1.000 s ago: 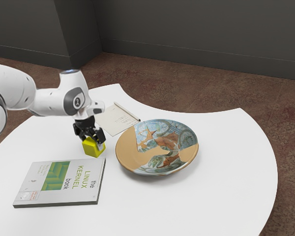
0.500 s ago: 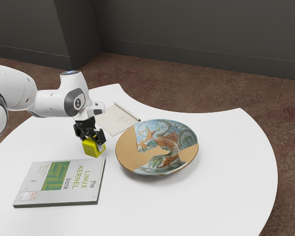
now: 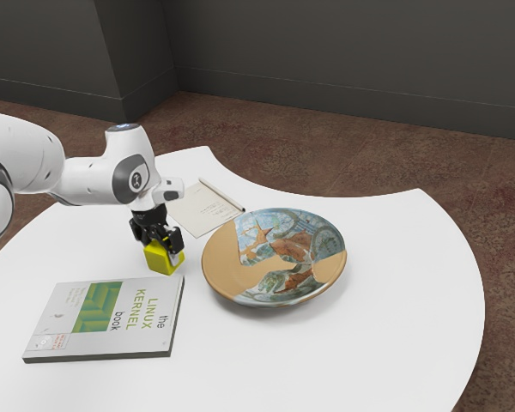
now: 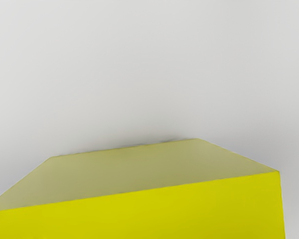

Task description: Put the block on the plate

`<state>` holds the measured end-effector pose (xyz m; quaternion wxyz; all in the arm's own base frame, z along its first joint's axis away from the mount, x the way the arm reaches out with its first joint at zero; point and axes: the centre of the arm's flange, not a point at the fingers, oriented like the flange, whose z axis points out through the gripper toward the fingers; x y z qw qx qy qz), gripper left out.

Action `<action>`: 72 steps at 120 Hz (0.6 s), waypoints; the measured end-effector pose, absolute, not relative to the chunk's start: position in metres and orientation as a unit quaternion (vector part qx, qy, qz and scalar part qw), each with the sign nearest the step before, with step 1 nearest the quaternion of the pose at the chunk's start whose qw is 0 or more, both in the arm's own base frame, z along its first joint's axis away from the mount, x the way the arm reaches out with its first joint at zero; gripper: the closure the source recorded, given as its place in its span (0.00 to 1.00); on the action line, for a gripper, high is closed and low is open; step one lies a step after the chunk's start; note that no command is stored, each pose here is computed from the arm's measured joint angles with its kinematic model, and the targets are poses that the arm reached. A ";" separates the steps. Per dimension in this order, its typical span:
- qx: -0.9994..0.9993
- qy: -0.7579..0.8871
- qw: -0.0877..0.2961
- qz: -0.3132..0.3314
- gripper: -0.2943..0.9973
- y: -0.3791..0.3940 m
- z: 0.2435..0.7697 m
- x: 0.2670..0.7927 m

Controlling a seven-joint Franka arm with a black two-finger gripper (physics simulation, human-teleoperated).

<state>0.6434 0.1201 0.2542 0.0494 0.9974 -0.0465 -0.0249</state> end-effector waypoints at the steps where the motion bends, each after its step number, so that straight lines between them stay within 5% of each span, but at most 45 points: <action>1: 0.997 -0.047 0.049 -0.025 0.38 0.120 0.254 0.643; 72: 0.997 -0.046 0.049 -0.024 0.42 0.120 0.257 0.643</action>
